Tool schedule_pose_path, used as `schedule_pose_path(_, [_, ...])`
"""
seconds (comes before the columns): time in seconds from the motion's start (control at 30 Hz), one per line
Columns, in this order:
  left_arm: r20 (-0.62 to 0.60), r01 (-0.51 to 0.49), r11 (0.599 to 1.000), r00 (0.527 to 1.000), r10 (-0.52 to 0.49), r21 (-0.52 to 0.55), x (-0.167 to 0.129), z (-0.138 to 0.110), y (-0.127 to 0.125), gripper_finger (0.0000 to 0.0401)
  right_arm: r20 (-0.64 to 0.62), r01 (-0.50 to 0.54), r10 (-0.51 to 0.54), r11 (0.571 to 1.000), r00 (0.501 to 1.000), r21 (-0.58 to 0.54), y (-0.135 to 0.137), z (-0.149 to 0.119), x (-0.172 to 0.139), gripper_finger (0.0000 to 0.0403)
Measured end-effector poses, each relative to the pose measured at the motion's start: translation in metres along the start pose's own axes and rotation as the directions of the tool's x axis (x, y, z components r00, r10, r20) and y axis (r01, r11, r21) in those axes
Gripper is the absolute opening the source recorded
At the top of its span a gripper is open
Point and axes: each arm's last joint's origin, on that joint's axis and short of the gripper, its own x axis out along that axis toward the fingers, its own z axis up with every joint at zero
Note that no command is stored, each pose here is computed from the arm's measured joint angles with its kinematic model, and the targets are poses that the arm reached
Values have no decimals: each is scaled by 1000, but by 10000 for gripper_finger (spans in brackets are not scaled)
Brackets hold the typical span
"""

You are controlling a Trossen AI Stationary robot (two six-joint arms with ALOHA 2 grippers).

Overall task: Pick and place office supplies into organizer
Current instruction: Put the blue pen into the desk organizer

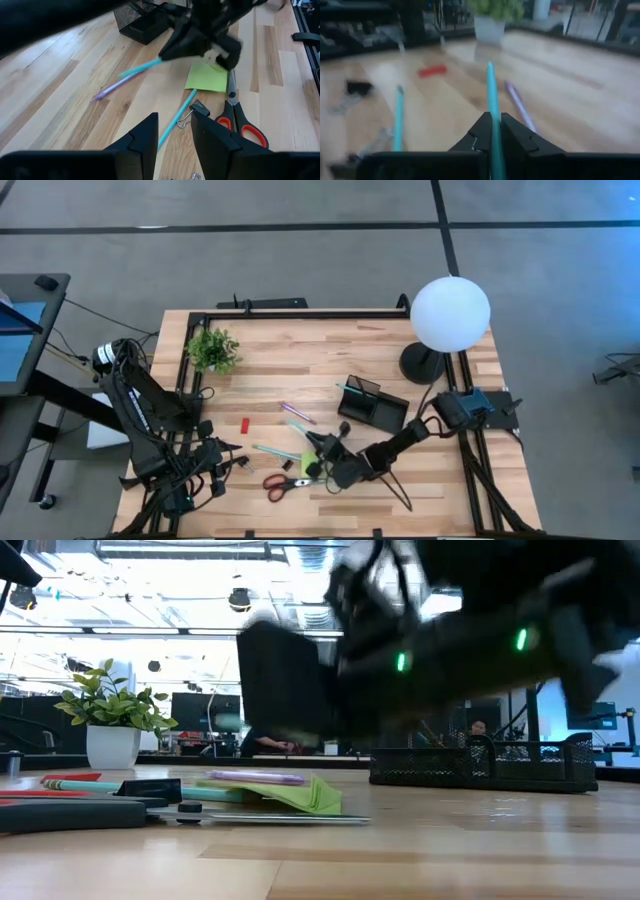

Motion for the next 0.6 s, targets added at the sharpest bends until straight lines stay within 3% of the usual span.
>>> schedule_pose_path(0.17, [0, 0, 1000, 1000, 0, 0, 0, 0, 0, 114, 44, 6, -4, 999, 999, -38, 3, 28, -12, 13])
schedule_pose_path(0.37, [0, 2, 1000, 1000, -2, -2, 0, 0, 0, 114, 132, 196, -182, 975, 974, -104, 0, 78, -39, 1])
schedule_pose_path(0.6, [-1, 2, 1000, 1000, -2, -3, 0, 0, 0, 114, 154, 255, -234, 959, 960, -128, -20, 145, -77, 1])
